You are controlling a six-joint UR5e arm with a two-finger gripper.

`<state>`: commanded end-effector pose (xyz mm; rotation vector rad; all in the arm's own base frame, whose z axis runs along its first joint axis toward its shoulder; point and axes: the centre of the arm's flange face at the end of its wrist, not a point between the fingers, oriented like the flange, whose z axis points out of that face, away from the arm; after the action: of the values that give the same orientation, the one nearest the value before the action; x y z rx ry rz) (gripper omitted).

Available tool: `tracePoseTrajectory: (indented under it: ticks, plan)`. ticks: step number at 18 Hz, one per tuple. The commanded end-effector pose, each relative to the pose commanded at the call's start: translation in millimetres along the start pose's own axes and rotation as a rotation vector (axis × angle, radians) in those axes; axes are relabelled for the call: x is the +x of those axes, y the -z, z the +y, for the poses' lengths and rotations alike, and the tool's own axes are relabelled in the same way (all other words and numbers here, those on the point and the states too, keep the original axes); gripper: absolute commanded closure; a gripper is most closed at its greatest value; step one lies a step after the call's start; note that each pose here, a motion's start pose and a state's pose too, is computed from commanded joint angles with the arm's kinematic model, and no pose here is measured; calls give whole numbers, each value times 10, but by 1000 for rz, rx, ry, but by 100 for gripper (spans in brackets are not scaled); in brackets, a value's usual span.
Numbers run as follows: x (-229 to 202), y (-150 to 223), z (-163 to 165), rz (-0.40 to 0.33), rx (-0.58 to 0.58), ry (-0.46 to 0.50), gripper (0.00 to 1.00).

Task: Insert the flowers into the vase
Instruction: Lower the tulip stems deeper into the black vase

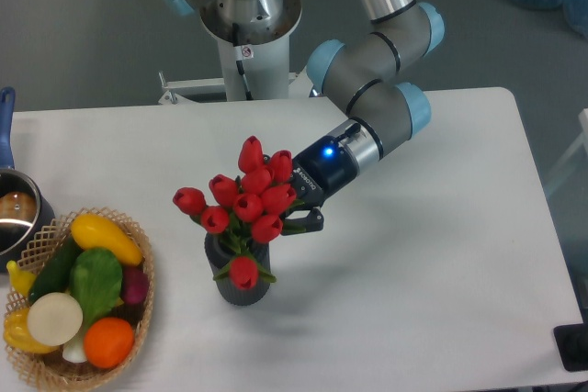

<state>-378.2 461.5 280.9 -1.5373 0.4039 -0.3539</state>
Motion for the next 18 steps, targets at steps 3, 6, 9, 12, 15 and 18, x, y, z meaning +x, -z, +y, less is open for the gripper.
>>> tracePoseTrajectory:
  ticks: [3, 6, 9, 12, 15, 18]
  plan:
    - [-5, -9, 52, 2, -1, 8, 59]
    - [-13, -9, 95, 2, -1, 15, 53]
    - [-14, -9, 102, 2, -1, 15, 50]
    - [-15, -9, 112, 2, -1, 18, 41]
    - [-26, -10, 178, 2, -1, -3, 26]
    - [20, -19, 260, 4, -1, -15, 23]
